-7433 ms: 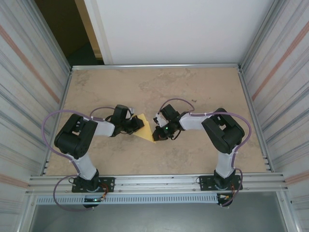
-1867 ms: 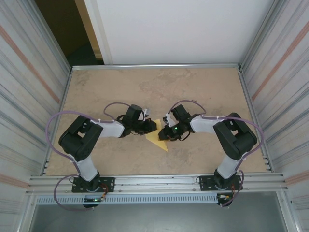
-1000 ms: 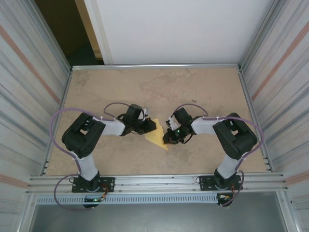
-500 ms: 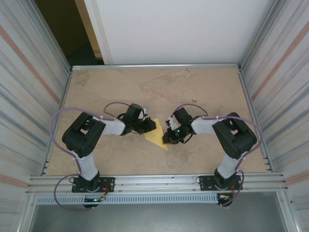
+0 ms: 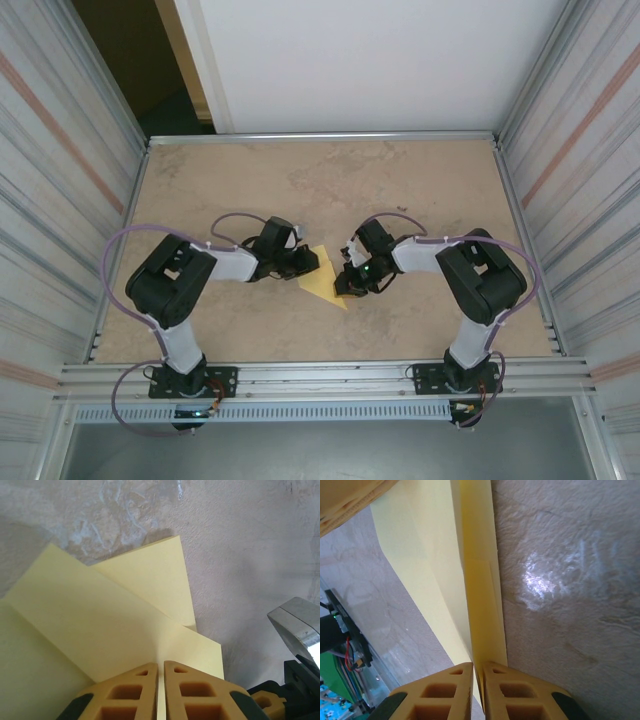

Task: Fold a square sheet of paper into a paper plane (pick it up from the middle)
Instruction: Fourth fold the wing at the center of the table.

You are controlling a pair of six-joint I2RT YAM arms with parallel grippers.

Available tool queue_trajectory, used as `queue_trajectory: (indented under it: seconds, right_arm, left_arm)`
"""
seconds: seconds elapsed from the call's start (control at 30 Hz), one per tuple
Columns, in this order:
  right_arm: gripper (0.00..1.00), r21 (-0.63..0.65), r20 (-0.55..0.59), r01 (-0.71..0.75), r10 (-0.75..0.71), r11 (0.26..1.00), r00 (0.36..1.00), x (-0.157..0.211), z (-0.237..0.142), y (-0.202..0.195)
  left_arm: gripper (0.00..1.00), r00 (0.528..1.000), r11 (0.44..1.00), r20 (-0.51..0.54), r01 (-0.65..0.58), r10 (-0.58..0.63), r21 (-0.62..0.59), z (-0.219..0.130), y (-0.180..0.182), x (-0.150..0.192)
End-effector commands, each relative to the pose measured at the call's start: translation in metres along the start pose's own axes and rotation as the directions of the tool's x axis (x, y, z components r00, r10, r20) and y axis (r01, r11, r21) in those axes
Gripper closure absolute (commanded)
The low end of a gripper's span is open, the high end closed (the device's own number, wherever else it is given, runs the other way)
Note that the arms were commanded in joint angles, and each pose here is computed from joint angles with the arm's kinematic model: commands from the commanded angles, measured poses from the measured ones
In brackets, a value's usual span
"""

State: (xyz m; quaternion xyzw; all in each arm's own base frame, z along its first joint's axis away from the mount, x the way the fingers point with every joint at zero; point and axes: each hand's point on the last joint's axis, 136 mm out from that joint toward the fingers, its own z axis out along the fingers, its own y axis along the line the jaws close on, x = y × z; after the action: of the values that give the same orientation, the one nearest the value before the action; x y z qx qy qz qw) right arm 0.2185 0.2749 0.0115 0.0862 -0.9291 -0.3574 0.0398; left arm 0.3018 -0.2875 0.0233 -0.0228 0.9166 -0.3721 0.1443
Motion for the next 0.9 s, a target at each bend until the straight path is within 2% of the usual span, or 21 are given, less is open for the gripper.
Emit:
queue_trajectory:
  seconds: [0.0, 0.33, 0.5, 0.6, 0.73, 0.87]
  right_arm:
    - [0.84, 0.199, -0.025, -0.1, 0.107, 0.975, 0.994, 0.016, 0.013, -0.049]
    - [0.83, 0.236, -0.025, -0.13, 0.14, 0.963, 0.99, 0.018, 0.013, -0.057]
    - [0.86, 0.238, -0.027, -0.133, 0.144, 0.962, 0.989, 0.019, 0.014, -0.058]
    - [0.87, 0.238, -0.029, -0.132, 0.143, 0.962, 0.989, 0.018, 0.014, -0.057]
    - [0.89, 0.241, -0.037, -0.134, 0.147, 0.961, 0.988, 0.02, 0.016, -0.058]
    - [0.89, 0.243, -0.041, -0.134, 0.148, 0.961, 0.988, 0.02, 0.016, -0.058]
  left_arm:
    - [0.87, 1.0, 0.999, 0.017, -0.012, 0.013, -0.05, -0.009, 0.011, 0.0]
    - [0.87, 0.999, 0.995, 0.054, 0.0, 0.006, -0.103, -0.017, 0.023, -0.004]
    - [0.88, 0.998, 0.991, 0.059, 0.027, -0.02, -0.128, -0.017, 0.034, -0.003]
    - [0.88, 0.997, 0.995, 0.071, 0.013, -0.006, -0.096, -0.022, 0.024, -0.006]
    - [0.88, 0.993, 0.999, 0.105, -0.044, 0.046, -0.021, -0.037, -0.007, -0.013]
    - [0.87, 0.99, 0.995, 0.109, -0.096, 0.093, 0.027, -0.043, -0.032, -0.002]
